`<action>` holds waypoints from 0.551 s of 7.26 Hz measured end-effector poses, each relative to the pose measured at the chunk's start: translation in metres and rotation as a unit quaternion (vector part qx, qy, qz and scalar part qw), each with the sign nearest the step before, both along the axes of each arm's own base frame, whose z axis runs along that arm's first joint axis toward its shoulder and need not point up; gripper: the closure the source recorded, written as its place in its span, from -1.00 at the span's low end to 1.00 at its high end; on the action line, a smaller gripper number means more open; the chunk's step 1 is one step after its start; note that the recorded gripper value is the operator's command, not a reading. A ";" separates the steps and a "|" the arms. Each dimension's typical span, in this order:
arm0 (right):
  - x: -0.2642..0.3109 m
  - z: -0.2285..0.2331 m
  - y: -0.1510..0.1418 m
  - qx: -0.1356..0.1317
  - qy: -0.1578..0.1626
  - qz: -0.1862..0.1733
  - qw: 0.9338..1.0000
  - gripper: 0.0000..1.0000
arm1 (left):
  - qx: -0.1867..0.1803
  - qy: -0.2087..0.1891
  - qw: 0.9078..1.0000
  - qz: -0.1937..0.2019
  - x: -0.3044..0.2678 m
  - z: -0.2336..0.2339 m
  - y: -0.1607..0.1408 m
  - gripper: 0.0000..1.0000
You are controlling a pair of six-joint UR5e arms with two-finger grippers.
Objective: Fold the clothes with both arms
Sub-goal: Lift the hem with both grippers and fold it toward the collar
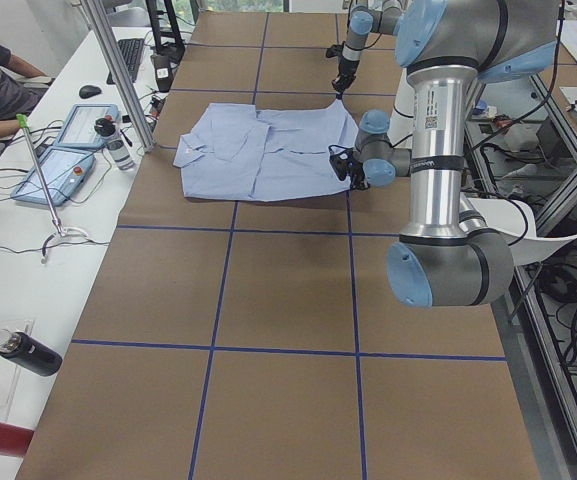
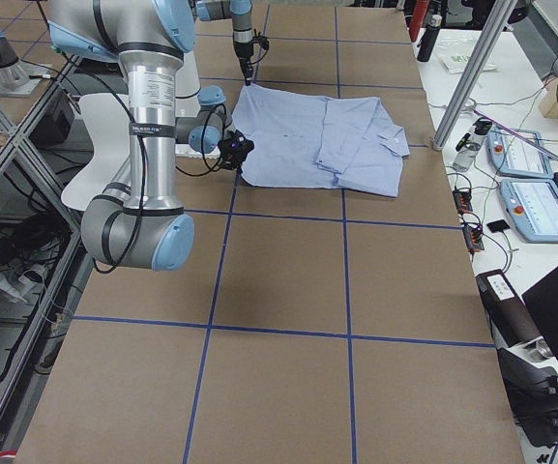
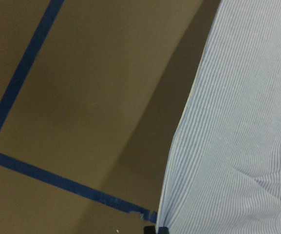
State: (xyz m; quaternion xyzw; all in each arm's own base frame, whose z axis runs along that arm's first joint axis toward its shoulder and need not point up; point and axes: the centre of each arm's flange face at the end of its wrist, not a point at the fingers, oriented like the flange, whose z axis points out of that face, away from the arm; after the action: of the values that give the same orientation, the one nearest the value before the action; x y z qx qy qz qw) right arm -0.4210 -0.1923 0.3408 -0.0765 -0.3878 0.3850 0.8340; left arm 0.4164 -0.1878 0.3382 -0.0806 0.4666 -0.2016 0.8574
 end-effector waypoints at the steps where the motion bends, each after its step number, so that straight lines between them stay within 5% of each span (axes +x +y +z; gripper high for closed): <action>1: 0.007 -0.006 0.010 0.000 -0.006 -0.010 1.000 1.00 | -0.011 0.011 1.000 0.007 -0.003 -0.010 0.011 1.00; 4: 0.036 -0.029 0.016 0.001 -0.032 -0.015 0.999 1.00 | -0.029 0.059 0.997 0.028 -0.024 -0.051 0.015 1.00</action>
State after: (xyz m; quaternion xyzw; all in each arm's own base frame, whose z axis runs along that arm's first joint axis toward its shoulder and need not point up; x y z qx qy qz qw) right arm -0.3852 -0.1765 0.3114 -0.0932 -0.4135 0.3696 0.8269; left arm 0.3922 -0.1733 0.2872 -0.1307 0.5078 -0.1857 0.8310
